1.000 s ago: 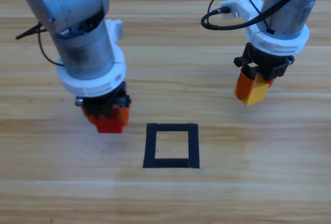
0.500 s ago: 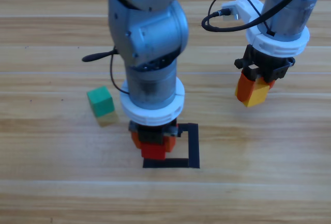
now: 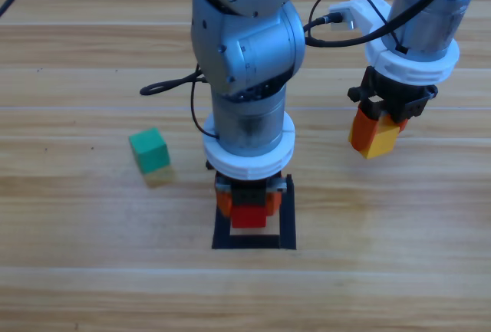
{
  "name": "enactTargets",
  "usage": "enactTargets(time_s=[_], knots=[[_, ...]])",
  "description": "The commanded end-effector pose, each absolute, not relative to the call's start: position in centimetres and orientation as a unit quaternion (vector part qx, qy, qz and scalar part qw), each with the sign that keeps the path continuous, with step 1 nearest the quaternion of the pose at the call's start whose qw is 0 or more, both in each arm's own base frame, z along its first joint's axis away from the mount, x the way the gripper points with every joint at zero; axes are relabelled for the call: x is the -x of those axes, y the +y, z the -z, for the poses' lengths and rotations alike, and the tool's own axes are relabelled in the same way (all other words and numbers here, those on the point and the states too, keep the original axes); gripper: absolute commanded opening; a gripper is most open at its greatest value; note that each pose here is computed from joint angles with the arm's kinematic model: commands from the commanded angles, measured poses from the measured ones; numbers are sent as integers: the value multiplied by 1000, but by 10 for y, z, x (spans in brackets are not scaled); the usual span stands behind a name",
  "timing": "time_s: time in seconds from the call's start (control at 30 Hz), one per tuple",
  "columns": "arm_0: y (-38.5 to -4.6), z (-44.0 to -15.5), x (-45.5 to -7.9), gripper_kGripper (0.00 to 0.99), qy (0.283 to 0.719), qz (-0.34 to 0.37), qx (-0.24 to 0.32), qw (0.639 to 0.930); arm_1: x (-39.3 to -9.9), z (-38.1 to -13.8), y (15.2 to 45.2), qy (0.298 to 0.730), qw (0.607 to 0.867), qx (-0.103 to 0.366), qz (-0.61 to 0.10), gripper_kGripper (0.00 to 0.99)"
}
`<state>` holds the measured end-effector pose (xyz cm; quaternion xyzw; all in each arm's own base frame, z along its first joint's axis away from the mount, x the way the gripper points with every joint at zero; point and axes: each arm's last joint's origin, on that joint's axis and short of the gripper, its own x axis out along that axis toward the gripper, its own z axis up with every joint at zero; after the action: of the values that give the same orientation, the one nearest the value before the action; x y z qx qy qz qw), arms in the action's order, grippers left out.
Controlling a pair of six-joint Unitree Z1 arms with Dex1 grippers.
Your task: Stack the blocks in the rectangular block: red at the bottom, yellow in the middle, green on top
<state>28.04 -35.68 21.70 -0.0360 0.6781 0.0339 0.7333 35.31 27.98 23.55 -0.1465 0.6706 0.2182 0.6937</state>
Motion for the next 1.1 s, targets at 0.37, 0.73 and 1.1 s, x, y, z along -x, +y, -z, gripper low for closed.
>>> enactTargets(time_s=[0.37,0.73,1.1], knots=[[-368,-187,-279,0,675,-39,31,736,-358,-238,268,667,701,129,-216,0],[-365,-177,-278,0,677,-38,25,735,-358,-237,268,668,701,129,-215,0],[-367,-166,-279,0,679,-30,11,733,-359,-237,268,666,702,129,-217,0]])
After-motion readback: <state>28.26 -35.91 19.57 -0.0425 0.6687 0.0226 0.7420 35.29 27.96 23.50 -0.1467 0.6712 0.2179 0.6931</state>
